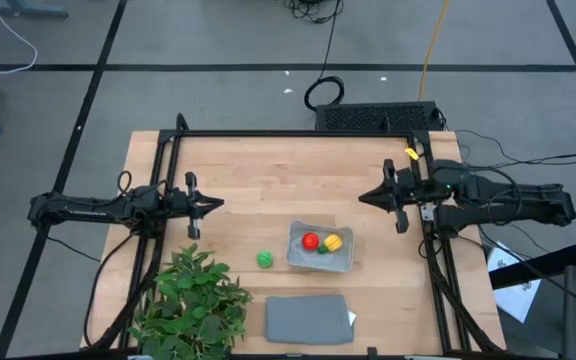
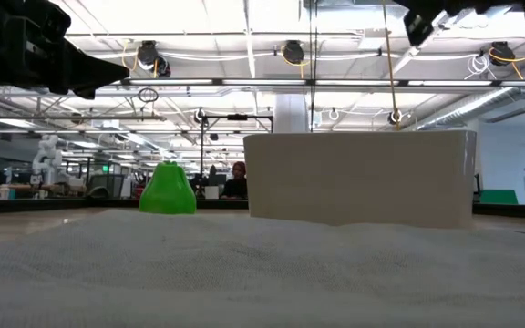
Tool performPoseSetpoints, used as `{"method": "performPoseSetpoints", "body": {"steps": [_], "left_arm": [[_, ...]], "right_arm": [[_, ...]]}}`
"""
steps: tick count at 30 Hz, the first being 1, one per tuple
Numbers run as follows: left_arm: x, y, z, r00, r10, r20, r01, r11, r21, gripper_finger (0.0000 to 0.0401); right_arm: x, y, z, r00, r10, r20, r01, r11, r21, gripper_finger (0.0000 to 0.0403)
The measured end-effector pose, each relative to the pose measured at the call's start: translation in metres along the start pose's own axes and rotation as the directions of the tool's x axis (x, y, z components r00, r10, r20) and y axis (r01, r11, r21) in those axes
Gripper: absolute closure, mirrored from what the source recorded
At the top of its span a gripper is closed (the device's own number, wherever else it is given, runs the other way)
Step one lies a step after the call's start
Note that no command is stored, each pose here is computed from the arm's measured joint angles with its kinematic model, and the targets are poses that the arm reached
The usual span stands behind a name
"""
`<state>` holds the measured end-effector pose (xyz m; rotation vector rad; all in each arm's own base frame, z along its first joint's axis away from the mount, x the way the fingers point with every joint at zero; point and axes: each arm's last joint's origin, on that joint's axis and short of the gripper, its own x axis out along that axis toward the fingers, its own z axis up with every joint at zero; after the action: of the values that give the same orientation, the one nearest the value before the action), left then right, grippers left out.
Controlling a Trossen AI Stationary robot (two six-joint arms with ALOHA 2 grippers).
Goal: Pick and placing Produce into tupperware
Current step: Put the green pear into the gray bin
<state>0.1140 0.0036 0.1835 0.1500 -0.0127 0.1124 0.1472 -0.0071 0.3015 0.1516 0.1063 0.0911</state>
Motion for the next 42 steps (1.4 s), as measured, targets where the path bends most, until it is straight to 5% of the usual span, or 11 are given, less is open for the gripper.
{"method": "performPoseSetpoints", "body": {"steps": [6, 11, 22, 42], "left_arm": [[0.000, 0.000, 0.001, 1.000, 0.001, 0.008, -0.001, 0.999, -0.042, 0.0375], [0.000, 0.000, 0.001, 1.000, 0.001, 0.008, 0.000, 0.999, -0.052, 0.0375], [0.000, 0.000, 0.001, 1.000, 0.001, 0.007, -0.001, 0.999, -0.053, 0.0375], [0.000, -0.001, -0.004, 0.999, -0.008, -0.042, 0.005, 0.998, -0.065, 0.0375]], "right_arm": [[-0.017, 0.000, -0.023, 0.999, 0.002, 0.051, -0.003, 1.000, 0.010, 0.0403], [-0.025, -0.005, -0.042, 0.989, -0.124, 0.083, 0.118, 0.990, 0.073, 0.0403], [-0.033, -0.008, -0.060, 0.976, -0.196, 0.096, 0.188, 0.978, 0.088, 0.0403], [-0.029, -0.015, -0.105, 0.967, -0.176, 0.185, 0.175, 0.984, 0.020, 0.0403]]}}
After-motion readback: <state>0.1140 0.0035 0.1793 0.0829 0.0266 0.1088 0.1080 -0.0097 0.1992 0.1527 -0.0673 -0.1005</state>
